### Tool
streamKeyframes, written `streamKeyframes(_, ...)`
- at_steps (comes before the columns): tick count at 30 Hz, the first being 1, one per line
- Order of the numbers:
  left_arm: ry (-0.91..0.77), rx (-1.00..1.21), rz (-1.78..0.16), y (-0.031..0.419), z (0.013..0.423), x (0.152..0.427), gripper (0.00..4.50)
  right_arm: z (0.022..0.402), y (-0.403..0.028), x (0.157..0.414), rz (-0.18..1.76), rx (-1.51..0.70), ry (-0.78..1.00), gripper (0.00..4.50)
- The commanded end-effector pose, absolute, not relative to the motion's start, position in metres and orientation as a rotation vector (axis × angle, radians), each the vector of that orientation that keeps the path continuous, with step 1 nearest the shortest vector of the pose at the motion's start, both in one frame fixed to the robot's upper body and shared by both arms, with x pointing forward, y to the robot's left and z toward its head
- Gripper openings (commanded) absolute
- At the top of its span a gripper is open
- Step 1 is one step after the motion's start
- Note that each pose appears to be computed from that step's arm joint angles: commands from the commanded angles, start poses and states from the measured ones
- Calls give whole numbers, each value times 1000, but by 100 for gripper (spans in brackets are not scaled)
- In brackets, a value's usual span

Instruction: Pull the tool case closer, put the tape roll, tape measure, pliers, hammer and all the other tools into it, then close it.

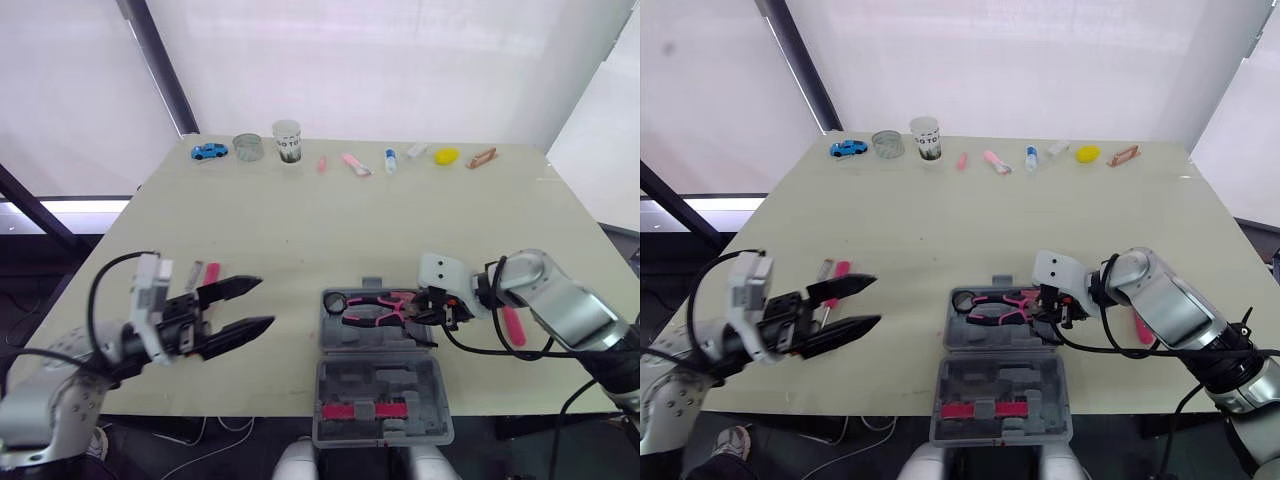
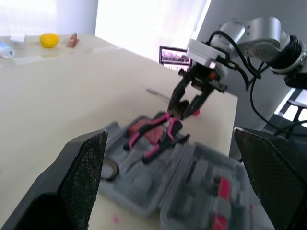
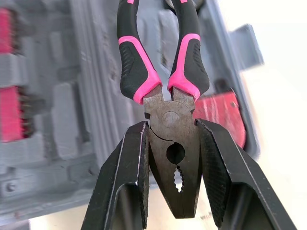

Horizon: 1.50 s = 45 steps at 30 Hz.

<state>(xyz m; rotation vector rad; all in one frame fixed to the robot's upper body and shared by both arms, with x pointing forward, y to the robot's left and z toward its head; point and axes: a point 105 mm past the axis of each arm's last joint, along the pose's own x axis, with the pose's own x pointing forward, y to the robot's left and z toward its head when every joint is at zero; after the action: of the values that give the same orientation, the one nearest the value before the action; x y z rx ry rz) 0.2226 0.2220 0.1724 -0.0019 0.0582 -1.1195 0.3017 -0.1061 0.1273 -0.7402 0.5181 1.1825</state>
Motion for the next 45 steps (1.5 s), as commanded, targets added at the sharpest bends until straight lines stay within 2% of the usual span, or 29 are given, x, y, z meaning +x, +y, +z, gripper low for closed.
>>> streamKeyframes(1, 40, 48, -1139, 228, 176, 217, 450, 146, -105, 304, 1172, -779, 430, 94)
streamKeyframes(15, 27, 96, -1134, 218, 161, 218, 450, 131, -103, 316, 1204, -855, 421, 94)
streamKeyframes(26, 33, 109, -1147, 216, 158, 217, 450, 121, -83, 301, 1304, -871, 426, 94)
streamKeyframes(45, 33, 132, -1145, 213, 154, 214, 450, 95, -56, 300, 1312, -896, 480, 94)
